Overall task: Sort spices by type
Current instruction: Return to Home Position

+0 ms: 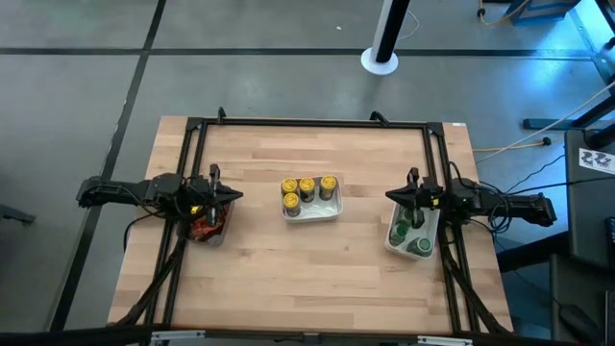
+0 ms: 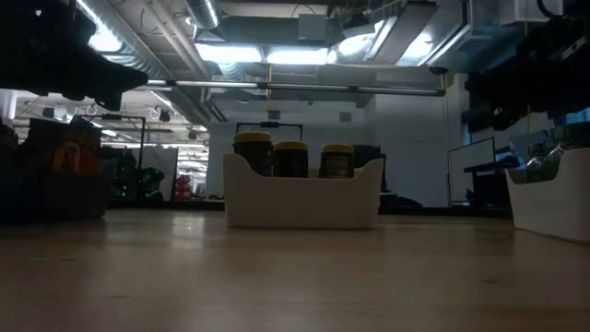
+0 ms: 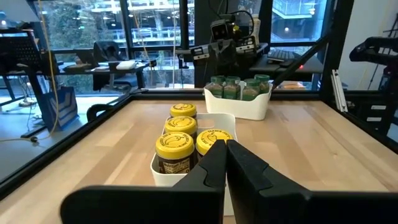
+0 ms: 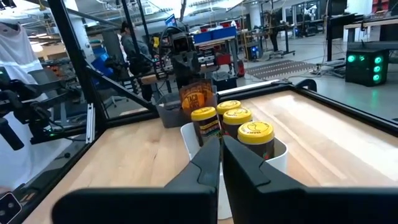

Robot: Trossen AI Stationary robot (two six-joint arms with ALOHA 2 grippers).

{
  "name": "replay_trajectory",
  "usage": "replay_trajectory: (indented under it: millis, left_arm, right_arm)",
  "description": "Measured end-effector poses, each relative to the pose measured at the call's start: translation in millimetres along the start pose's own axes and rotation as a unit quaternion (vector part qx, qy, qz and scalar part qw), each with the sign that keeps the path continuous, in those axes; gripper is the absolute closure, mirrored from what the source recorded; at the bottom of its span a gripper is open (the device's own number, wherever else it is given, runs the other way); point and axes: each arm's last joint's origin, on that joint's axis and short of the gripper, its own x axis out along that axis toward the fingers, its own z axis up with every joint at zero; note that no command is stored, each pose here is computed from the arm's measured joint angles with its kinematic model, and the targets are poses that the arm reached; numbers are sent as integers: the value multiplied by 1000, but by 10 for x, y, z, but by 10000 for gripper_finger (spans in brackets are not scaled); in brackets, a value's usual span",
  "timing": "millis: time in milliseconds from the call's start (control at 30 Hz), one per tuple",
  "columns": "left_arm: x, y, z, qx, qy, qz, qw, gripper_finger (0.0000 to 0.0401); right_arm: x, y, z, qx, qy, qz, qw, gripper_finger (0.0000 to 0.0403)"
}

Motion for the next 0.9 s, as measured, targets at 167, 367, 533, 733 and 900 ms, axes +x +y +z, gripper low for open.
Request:
replay_trajectory:
  millis: [167, 367, 533, 733, 900]
  left_arm:
    - [0, 0, 0, 0, 0, 0, 1000, 397]
    - [0, 0, 0, 0, 0, 0, 1000, 397]
    - [0, 0, 0, 0, 0, 0, 1000, 397]
    - [0, 0, 0, 0, 0, 0, 1000, 397]
    - [0, 0, 0, 0, 0, 0, 1000, 397]
  right_arm:
    - [0, 2, 4, 0, -2, 3, 1000, 384]
    - [0, 3, 10, 1, -5, 3, 1000, 384]
    - [0, 3, 10, 2, -5, 4, 1000, 384]
    - [0, 4, 7, 1, -4, 4, 1000, 384]
    - [0, 3, 4, 1, -2, 3, 1000, 384]
